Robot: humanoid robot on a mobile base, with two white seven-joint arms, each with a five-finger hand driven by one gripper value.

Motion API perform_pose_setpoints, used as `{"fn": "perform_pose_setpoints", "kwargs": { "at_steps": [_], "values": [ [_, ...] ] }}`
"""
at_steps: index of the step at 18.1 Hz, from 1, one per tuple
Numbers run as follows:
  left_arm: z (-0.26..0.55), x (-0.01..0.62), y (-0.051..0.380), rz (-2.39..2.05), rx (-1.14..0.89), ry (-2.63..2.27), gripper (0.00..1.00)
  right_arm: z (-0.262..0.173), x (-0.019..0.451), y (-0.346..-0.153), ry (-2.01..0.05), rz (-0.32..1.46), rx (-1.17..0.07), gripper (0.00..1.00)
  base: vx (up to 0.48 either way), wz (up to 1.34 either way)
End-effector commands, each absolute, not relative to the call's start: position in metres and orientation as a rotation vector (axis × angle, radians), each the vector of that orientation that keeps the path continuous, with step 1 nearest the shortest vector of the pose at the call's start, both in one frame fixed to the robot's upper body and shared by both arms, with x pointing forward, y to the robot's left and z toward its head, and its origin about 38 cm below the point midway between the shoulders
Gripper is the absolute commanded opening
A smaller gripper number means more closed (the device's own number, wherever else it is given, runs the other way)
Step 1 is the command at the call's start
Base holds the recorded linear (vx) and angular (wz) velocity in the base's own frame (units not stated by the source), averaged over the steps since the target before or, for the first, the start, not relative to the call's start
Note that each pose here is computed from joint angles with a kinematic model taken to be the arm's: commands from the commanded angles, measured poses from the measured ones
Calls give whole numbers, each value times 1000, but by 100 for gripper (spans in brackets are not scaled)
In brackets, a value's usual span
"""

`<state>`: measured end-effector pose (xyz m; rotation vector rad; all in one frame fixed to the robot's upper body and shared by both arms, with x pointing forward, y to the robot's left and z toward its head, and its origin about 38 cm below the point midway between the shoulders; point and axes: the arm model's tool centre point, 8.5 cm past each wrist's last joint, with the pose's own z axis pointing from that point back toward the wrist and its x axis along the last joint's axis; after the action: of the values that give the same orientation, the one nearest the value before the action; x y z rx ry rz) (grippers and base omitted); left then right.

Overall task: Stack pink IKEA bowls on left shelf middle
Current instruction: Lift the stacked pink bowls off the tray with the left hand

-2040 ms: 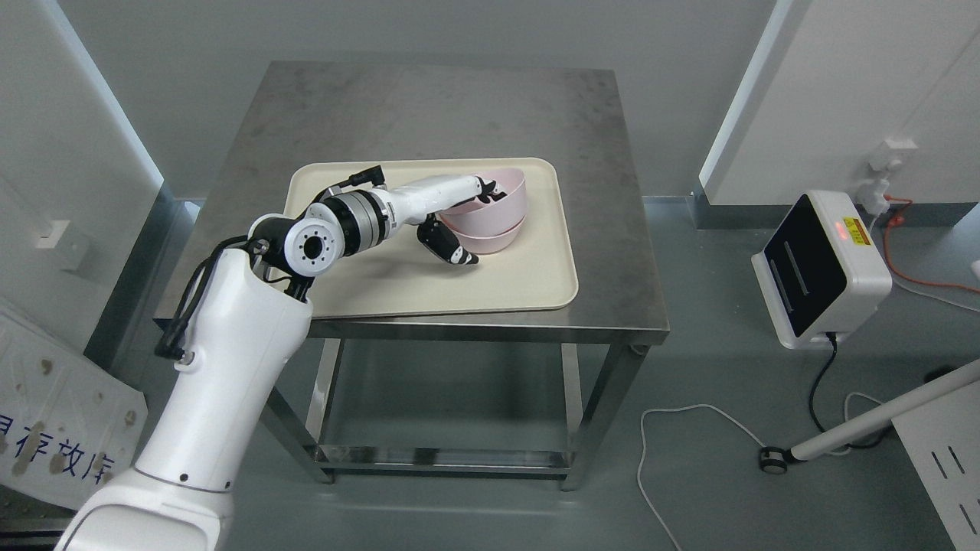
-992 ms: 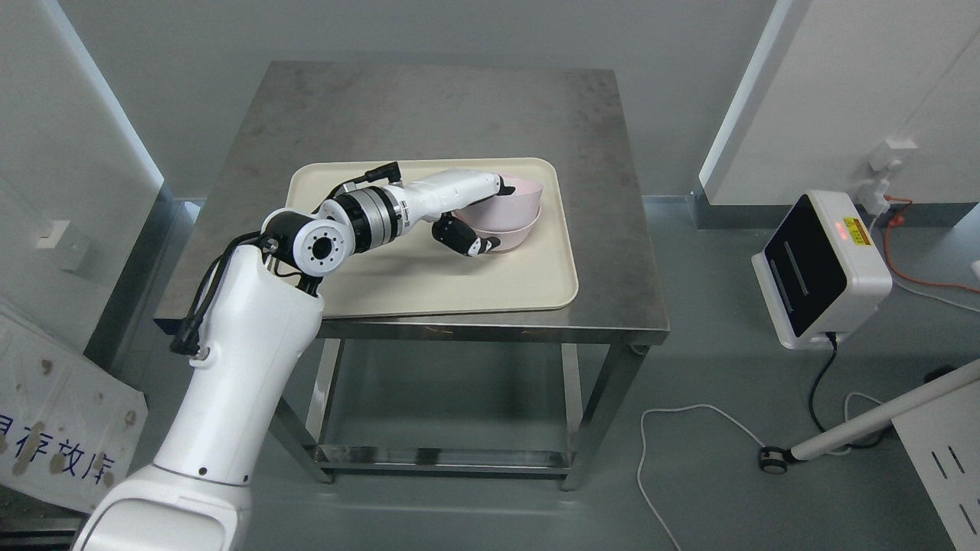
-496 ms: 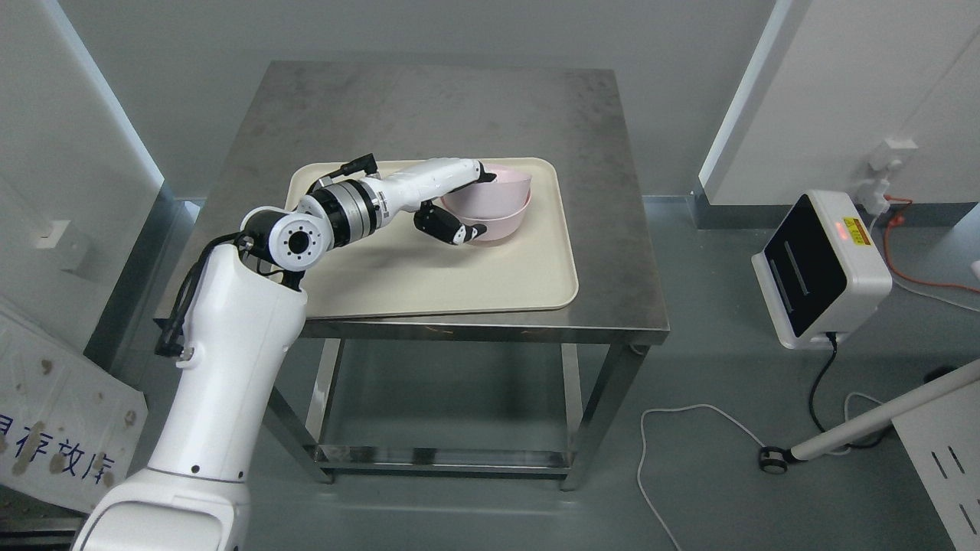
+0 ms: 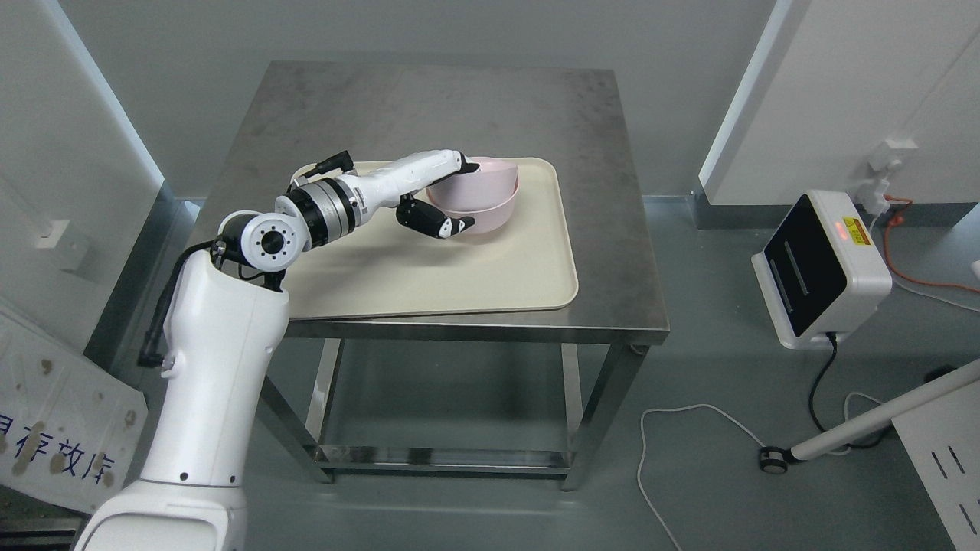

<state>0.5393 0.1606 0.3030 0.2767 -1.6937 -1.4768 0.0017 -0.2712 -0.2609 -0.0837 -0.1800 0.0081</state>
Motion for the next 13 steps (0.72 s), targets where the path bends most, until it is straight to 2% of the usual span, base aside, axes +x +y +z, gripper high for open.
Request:
{"fn": "perform_pose_setpoints", "kwargs": {
  "at_steps": [1,7,13],
  "values": [
    [334,521,189,-1354,324,-1844,2,-260,2,-283,-179,9,-102,100,0,0],
    [352,512,212,-1296,388,-1964,1,-260,2,-283,-179,9,-102,100,0,0],
    [356,509,210,-1317,392,-2005,1,-260,2,-283,-179,9,-102,100,0,0]
  ]
}}
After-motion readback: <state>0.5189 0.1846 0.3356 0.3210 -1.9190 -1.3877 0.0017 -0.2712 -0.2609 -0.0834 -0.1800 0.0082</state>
